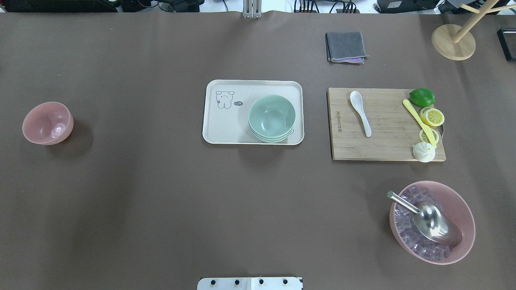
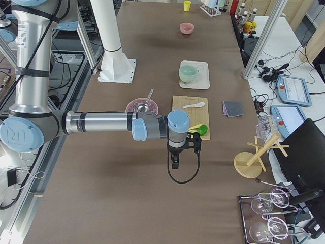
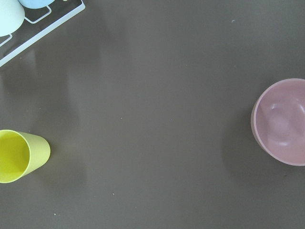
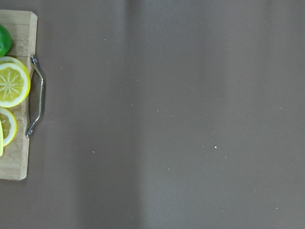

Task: Stack pink bowl on green and place spoon

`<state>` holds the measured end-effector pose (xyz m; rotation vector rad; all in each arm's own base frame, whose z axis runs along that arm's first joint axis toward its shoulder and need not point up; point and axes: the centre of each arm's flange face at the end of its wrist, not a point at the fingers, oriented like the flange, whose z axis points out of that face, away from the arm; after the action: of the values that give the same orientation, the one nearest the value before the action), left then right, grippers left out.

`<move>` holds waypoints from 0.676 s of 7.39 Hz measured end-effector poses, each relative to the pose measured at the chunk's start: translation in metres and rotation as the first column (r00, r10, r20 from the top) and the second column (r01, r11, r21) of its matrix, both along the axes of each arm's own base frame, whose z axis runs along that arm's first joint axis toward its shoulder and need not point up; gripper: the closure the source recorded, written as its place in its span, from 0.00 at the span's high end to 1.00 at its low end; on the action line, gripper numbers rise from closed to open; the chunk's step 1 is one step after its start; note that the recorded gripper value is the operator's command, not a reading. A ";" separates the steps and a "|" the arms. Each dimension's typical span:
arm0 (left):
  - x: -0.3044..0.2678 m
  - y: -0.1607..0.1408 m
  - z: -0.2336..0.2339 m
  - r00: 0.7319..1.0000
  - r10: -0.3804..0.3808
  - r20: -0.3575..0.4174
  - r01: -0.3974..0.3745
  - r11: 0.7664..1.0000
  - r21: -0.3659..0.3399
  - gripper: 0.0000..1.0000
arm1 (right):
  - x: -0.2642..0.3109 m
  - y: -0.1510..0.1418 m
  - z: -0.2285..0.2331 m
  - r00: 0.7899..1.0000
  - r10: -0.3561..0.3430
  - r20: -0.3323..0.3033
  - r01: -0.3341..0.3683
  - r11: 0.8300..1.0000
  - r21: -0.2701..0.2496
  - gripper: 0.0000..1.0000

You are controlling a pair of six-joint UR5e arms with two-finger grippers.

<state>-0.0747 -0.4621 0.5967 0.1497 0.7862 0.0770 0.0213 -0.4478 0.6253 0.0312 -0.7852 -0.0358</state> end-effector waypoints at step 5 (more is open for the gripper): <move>0.000 -0.006 -0.010 1.000 0.008 0.004 -0.008 0.995 0.097 0.98 | 0.000 -0.002 -0.005 1.000 -0.002 0.003 0.002 1.000 0.015 1.00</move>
<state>-0.0742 -0.4681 0.5867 0.2388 0.7799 0.1233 0.0210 -0.4499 0.6200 0.0449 -0.7877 -0.0439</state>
